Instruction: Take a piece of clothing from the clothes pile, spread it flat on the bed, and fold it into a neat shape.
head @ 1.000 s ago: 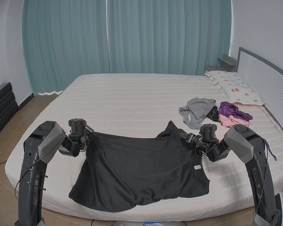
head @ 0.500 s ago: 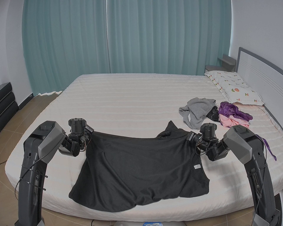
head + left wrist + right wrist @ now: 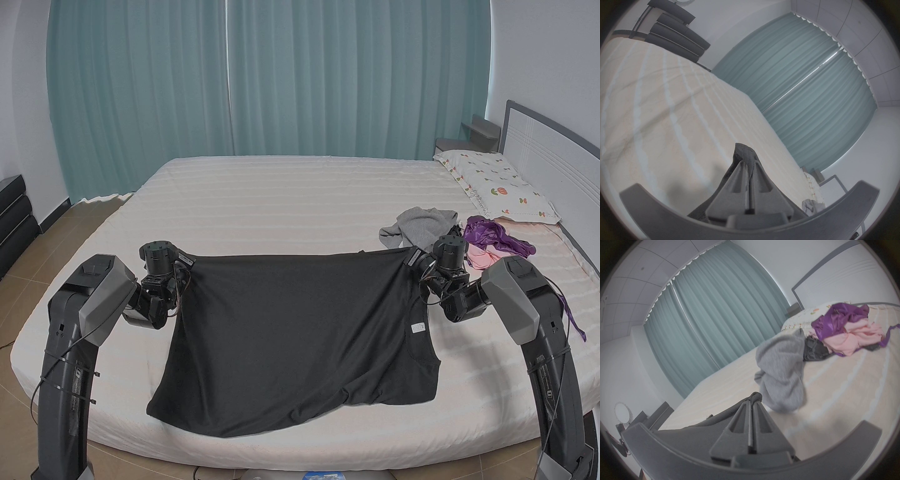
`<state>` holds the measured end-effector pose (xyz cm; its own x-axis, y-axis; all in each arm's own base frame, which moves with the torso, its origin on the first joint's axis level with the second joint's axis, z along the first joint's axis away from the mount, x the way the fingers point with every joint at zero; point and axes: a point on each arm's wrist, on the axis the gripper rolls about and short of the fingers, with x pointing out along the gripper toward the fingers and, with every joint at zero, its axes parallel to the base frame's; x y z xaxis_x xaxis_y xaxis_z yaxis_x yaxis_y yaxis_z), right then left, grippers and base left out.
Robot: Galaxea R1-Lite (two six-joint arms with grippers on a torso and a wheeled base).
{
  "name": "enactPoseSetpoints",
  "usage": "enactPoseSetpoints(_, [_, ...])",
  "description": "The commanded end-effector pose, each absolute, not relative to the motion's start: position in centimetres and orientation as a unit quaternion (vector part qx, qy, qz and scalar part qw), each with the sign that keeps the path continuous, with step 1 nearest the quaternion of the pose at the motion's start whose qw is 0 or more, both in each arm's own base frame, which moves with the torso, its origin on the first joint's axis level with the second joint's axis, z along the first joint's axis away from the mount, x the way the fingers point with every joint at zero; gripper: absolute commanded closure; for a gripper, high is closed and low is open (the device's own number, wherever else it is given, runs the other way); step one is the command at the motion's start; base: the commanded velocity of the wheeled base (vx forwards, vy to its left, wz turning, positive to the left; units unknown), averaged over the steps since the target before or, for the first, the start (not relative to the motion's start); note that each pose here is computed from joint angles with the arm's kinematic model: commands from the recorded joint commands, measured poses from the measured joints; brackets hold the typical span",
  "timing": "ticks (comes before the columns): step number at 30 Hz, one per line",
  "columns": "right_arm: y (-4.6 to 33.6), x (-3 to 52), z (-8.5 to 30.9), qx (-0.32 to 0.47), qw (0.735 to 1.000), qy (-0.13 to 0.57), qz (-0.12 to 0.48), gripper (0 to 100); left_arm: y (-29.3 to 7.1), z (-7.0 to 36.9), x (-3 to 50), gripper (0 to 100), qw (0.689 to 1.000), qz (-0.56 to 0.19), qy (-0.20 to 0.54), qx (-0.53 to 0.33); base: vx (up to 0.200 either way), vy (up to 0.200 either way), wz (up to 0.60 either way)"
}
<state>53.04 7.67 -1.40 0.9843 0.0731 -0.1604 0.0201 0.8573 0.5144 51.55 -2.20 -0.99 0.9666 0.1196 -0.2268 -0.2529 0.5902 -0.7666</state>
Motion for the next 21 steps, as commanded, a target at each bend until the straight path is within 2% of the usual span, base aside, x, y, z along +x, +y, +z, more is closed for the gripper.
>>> enactPoseSetpoints(1, [7.8,53.4,0.6,0.269,0.961,0.060,0.018,100,-1.8,-0.5,51.6,100,0.889,0.105,0.059,-0.443,0.000,0.000,0.00])
enactPoseSetpoints(8, [8.1,53.6,-2.9,0.262,0.961,0.086,0.007,100,-2.0,-1.7,51.9,100,0.890,0.099,0.059,-0.441,0.000,0.000,0.00])
enactPoseSetpoints(16, [8.5,53.3,-5.2,0.258,0.960,0.113,0.008,100,-2.6,-3.2,52.0,100,0.895,0.100,0.084,-0.426,0.000,0.000,0.00])
enactPoseSetpoints(17, [8.5,53.3,-5.3,0.257,0.960,0.114,0.008,0,-2.6,-3.3,52.0,100,0.896,0.100,0.085,-0.425,0.000,0.000,0.00])
enactPoseSetpoints(18, [8.6,53.3,-5.5,0.257,0.959,0.117,0.008,0,-2.7,-3.3,52.1,100,0.895,0.102,0.090,-0.424,0.000,0.000,0.00])
enactPoseSetpoints(19, [8.6,53.2,-5.6,0.257,0.959,0.118,0.009,0,-2.7,-3.4,52.2,0,0.895,0.103,0.092,-0.424,0.000,0.000,0.00])
enactPoseSetpoints(21, [8.6,53.1,-6.1,0.256,0.959,0.124,0.007,0,-2.7,-3.5,52.3,0,0.895,0.104,0.094,-0.423,0.000,0.000,0.00])
